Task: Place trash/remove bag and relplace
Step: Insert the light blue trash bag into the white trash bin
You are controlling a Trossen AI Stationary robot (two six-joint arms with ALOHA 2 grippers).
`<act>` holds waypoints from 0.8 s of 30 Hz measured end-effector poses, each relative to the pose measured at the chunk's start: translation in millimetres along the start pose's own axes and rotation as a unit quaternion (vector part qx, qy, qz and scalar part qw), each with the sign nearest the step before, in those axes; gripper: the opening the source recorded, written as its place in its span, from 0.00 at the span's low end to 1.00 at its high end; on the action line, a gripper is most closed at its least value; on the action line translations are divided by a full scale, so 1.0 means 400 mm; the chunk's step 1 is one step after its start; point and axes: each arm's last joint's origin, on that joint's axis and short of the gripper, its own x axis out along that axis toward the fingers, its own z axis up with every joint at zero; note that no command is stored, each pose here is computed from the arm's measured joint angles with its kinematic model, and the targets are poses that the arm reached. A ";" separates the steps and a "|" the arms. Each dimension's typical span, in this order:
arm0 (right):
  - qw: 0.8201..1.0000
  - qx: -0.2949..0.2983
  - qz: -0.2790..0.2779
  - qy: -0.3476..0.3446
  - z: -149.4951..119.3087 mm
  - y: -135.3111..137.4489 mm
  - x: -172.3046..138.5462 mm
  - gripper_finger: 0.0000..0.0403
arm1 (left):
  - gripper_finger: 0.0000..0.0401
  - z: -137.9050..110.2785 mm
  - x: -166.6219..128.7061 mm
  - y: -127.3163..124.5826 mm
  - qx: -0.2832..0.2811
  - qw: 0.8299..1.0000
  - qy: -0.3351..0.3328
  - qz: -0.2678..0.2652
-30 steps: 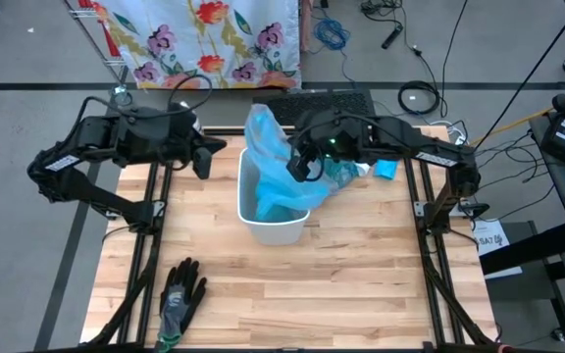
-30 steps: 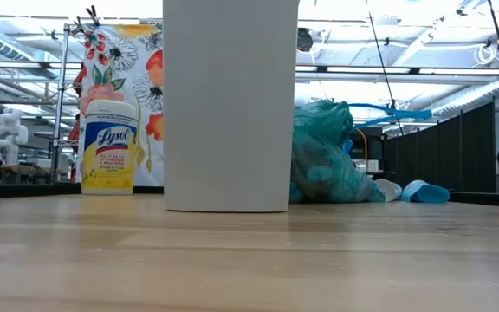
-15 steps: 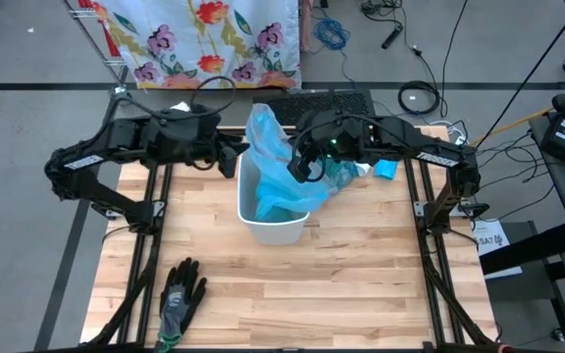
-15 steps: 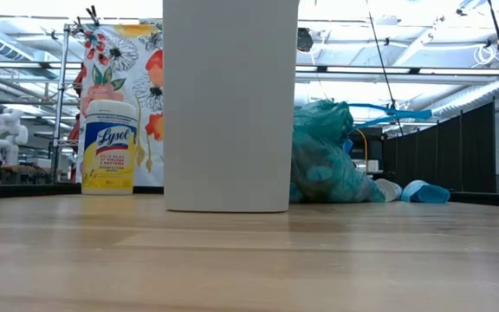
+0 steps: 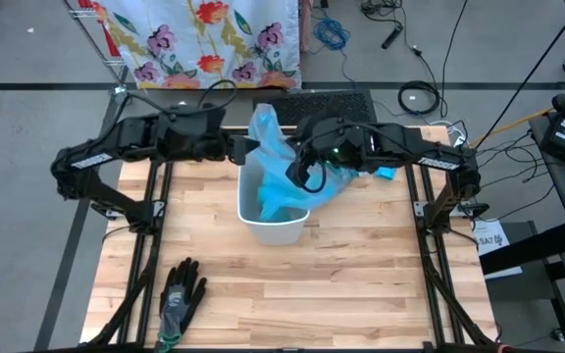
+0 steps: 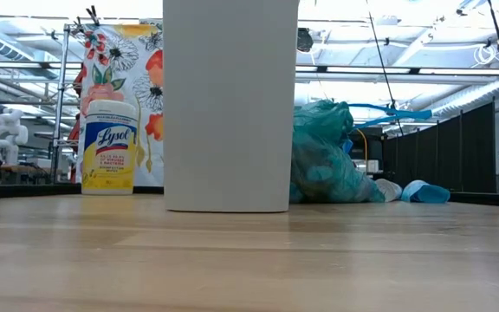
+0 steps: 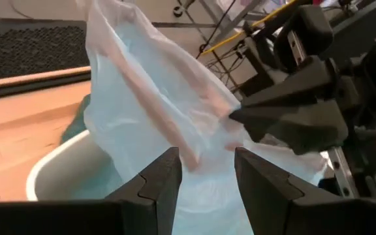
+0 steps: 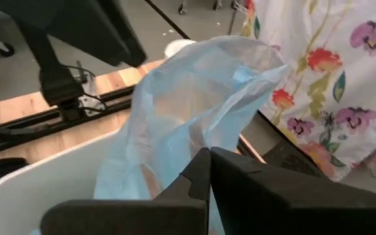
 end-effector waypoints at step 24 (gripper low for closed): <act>0.997 -0.037 0.061 -0.018 -0.004 0.070 -0.013 0.00 | 0.23 -0.009 0.075 0.047 -0.019 0.994 0.076 0.075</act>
